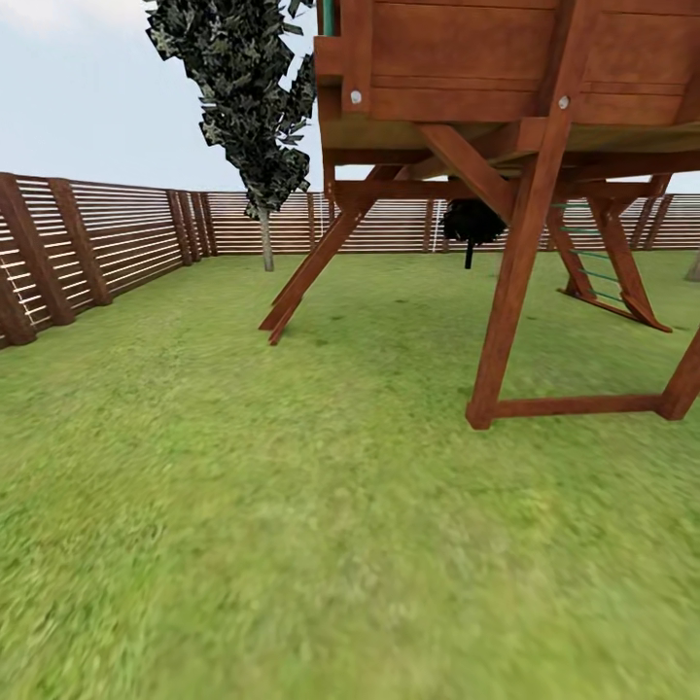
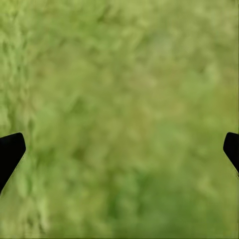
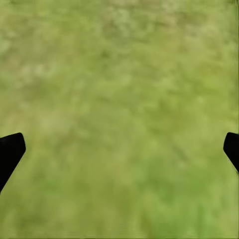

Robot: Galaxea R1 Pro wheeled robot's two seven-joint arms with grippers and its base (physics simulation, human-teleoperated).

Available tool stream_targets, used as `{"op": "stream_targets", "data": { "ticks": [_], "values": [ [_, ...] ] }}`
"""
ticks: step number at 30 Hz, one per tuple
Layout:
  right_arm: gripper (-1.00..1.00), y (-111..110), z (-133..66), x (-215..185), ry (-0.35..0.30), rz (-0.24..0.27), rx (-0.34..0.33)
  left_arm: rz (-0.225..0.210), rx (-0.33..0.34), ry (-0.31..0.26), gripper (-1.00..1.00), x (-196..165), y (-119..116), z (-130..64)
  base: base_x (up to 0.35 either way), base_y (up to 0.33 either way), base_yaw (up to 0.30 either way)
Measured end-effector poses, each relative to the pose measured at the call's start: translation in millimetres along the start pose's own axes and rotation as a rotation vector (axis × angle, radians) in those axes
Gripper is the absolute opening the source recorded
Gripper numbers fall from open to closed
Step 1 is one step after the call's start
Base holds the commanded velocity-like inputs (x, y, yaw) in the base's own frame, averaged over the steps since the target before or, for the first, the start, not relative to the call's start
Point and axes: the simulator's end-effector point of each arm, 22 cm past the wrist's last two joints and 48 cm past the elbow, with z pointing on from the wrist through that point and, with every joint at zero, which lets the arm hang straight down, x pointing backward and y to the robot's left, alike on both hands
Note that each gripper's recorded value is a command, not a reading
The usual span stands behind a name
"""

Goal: Take the three Easter eggs out of the wicker basket on the lawn in the garden, then place them on the lawn next to a single tree (choose any tree) so that all three eggs are next to the same tree and none are left in the basket.

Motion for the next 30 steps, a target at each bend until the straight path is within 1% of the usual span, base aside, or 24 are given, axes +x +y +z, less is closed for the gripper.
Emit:
{"op": "stream_targets", "data": {
  "ticks": [3, 6, 8, 10, 14, 30],
  "values": [
    [1.00, -2.0, 1.6, 7.2, -0.012, 0.001, 0.005, -0.013, -0.006, -0.021, 1.00, -1.0, 1.9, 4.6, 0.337, 0.000, 0.000],
    [1.00, -2.3, 4.7, 12.9, -0.015, 0.001, 0.006, -0.025, -0.017, -0.068, 1.00, -6.5, 4.3, 8.3, 0.337, 0.000, 0.000],
    [1.00, -2.3, 6.9, 16.6, -0.016, 0.001, 0.006, -0.033, -0.038, -0.093, 1.00, -8.2, 7.6, 10.1, 0.336, 0.000, 0.000],
    [1.00, -2.3, 9.3, 20.3, -0.016, 0.001, 0.006, -0.039, -0.066, -0.103, 1.00, -6.3, 12.7, 12.0, 0.337, 0.000, 0.000],
    [1.00, -2.1, 13.9, 27.7, -0.017, 0.001, 0.007, -0.039, -0.084, -0.104, 1.00, 1.3, 18.1, 17.4, 0.337, 0.000, 0.000],
    [1.00, -1.4, 32.6, 58.1, -0.017, 0.001, 0.006, -0.038, -0.086, -0.100, 1.00, 31.3, 17.4, 39.4, 0.337, 0.000, 0.000]
  ]
}}
